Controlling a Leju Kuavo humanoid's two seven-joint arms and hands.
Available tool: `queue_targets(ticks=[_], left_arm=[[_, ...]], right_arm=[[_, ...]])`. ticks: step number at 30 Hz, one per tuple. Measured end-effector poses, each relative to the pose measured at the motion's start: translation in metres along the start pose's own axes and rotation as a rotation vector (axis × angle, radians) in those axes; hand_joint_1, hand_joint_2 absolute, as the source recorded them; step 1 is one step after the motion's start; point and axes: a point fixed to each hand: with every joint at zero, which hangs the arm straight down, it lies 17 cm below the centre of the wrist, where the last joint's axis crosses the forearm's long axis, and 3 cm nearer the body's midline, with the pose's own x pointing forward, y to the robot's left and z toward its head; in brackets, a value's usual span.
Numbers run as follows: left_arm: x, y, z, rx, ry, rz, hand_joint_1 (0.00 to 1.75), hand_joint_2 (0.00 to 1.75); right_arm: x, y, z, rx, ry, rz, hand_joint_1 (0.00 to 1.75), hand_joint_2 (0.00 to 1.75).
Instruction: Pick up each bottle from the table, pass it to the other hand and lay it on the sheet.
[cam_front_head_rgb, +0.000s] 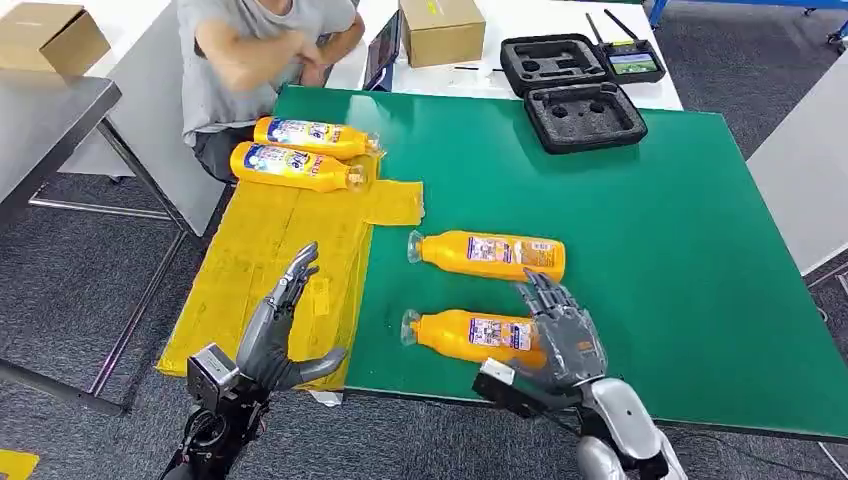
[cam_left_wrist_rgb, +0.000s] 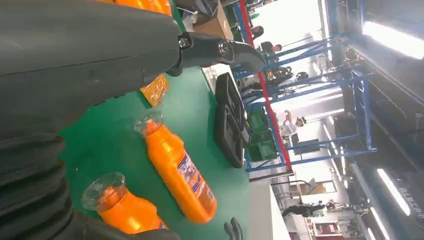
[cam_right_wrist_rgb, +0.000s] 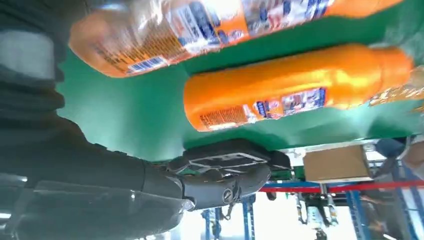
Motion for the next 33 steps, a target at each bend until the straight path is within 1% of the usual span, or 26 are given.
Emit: queue_targets(ticks=[7,13,19,30,31,32,33], left_arm=[[-0.001,0.0,0.001,0.002,0.004,0.0,0.0,1.75],[-0.003,-0.001,0.001,0.0,0.008,0.006,0.0,1.75],[-0.006,-0.002,0.0,-0.003,0.014,0.009,0.0,1.75],[-0.01,-0.003,-0.002,-0.01,0.02,0.006,0.0,1.75],[-0.011,-0.003,-0.002,-0.011,0.022,0.006,0.0,1.75],[-0.012,-0.003,-0.002,-0.011,0.023,0.006,0.0,1.75],[-0.012,-0.003,-0.002,-0.012,0.025,0.006,0.0,1.75]], right_arm=[[-0.027,0.019,0.0,0.042,0.052,-0.049,0.0,1.75],[-0.046,0.046,0.003,0.119,0.096,-0.073,0.0,1.75],[-0.05,0.065,0.005,0.166,0.119,-0.099,0.0,1.75],[-0.047,0.076,-0.001,0.197,0.107,-0.14,0.0,1.75],[-0.047,0.078,-0.001,0.204,0.106,-0.15,0.35,1.75],[-0.048,0.079,-0.001,0.207,0.107,-0.157,1.75,1.75],[-0.049,0.079,-0.001,0.209,0.109,-0.16,1.75,1.75]])
